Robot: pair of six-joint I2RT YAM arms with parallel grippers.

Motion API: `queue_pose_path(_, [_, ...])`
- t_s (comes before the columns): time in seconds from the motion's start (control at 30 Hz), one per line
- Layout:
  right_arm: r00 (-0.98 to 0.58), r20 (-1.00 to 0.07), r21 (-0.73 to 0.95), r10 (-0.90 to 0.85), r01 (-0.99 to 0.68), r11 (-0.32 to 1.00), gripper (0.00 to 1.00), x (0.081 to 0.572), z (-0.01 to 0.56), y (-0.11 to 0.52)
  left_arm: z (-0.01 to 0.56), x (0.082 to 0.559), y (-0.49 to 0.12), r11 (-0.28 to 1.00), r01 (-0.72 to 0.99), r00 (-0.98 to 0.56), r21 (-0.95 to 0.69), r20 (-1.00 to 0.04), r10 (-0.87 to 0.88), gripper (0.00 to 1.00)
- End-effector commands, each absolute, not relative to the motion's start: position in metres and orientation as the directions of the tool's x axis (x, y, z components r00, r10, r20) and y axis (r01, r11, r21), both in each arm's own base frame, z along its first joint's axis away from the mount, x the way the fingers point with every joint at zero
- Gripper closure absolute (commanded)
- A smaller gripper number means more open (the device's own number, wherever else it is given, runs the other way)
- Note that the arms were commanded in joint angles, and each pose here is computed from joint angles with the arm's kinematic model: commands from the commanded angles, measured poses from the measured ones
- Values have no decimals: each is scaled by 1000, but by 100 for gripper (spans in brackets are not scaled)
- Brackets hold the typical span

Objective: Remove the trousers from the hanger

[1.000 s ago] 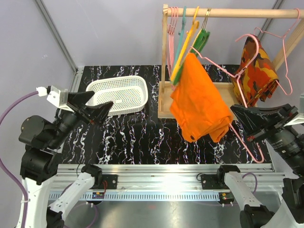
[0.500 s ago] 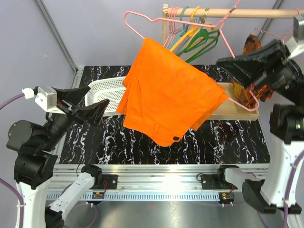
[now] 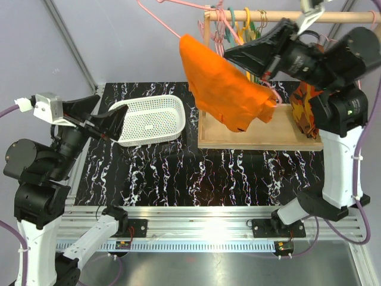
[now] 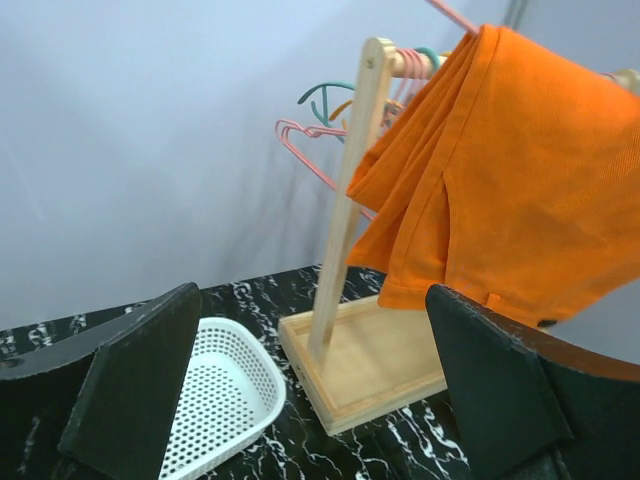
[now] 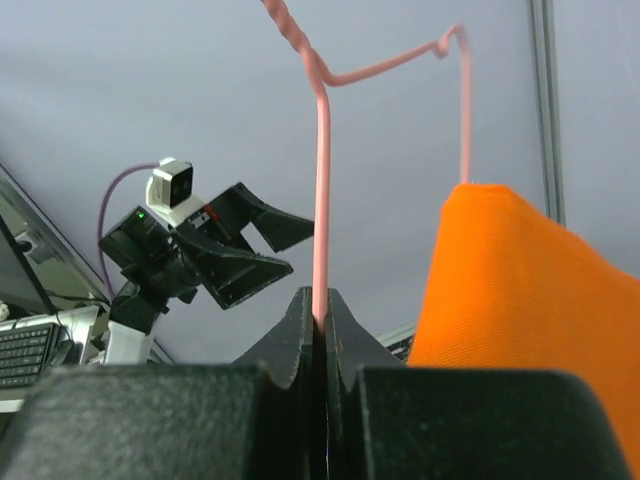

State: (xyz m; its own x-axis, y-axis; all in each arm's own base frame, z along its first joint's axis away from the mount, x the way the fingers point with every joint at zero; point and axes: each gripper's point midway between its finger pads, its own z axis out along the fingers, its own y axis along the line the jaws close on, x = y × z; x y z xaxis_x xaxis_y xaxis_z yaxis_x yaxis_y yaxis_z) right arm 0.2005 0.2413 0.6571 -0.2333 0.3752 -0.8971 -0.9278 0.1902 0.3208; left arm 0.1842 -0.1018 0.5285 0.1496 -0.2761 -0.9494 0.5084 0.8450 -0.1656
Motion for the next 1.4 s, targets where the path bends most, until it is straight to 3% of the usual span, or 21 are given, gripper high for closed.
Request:
queue_pose_path(0.0, [-77,-914,233,397,-903,361,100,215,662,260,535,201,-78,914,370,181,-166,-952,-246,1])
queue_pose_path(0.27, [0,-966,165,259,-770,616,100,247,612,332,499,224,-69,953,270,84,-135,-983,-163,1])
queue_pose_path(0.47, [36,-978,132,205,-654,745,100,262,586,371,476,210,-96,897,430,69,-107,-986,-151,1])
queue_pose_path(0.73, [131,-966,139,221,-455,880,100,284,580,375,448,183,-122,800,599,126,-28,-984,-129,1])
queue_pose_path(0.97, [160,-967,129,199,-366,922,100,291,574,385,425,216,-121,841,537,54,-57,-993,-102,1])
queue_pose_path(1.37, [191,-966,129,177,-241,962,100,303,570,377,427,202,-165,727,685,51,-55,-991,-124,1])
